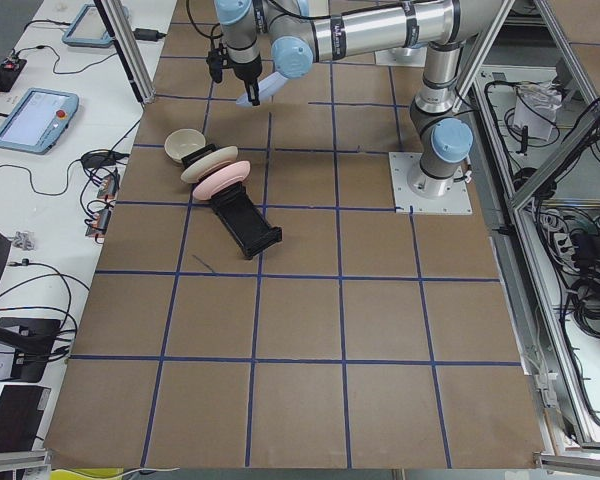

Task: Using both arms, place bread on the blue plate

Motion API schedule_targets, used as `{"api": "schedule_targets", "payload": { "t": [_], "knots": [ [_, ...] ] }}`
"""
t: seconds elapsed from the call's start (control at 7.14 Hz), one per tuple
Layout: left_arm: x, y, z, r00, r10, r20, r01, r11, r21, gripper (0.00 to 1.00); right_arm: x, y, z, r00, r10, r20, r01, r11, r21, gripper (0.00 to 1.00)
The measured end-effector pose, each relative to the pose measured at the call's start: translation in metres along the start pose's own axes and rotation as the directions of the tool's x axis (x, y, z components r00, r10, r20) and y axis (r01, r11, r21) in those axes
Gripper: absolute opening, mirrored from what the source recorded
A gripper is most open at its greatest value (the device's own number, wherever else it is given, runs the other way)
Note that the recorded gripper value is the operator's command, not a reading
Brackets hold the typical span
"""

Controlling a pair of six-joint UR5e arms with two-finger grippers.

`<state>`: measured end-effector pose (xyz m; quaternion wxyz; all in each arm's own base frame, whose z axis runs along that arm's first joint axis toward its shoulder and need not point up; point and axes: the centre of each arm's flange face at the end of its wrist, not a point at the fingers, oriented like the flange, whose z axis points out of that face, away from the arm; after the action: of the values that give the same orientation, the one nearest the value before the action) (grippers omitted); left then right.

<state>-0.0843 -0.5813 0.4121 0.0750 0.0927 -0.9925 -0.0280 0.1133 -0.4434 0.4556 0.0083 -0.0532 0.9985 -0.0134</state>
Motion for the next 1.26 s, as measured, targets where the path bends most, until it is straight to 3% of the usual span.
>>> {"api": "schedule_targets", "payload": {
  "t": [0.28,0.56,0.7,0.84,0.98,1.26],
  "knots": [
    [0.042,0.017,0.04,0.998,-0.066,-0.01,0.066,0.994,0.082,0.1,-0.004,-0.006,0.008,1.0,-0.001,0.0,0.001,1.0,0.002,0.04],
    [0.069,0.043,0.079,0.987,-0.154,-0.037,0.158,0.975,0.158,0.07,-0.005,-0.015,0.016,1.0,-0.005,-0.002,0.005,1.0,0.017,0.04],
    [0.077,0.052,0.095,0.979,-0.201,-0.021,0.201,0.96,0.196,0.07,-0.006,-0.022,0.022,1.0,-0.011,-0.003,0.011,1.0,0.024,0.04],
    [0.084,0.058,0.105,0.97,-0.244,0.01,0.236,0.944,0.229,0.76,-0.008,-0.026,0.026,1.0,-0.017,-0.005,0.017,0.999,0.028,0.04],
    [0.092,0.064,0.112,0.962,-0.273,0.025,0.259,0.935,0.243,1.0,-0.008,-0.028,0.029,1.0,-0.02,-0.008,0.021,0.999,0.028,0.04],
    [0.099,0.068,0.117,0.956,-0.293,0.025,0.278,0.929,0.245,1.0,-0.008,-0.03,0.031,1.0,-0.027,-0.013,0.027,0.999,0.026,0.04]
  ]
}}
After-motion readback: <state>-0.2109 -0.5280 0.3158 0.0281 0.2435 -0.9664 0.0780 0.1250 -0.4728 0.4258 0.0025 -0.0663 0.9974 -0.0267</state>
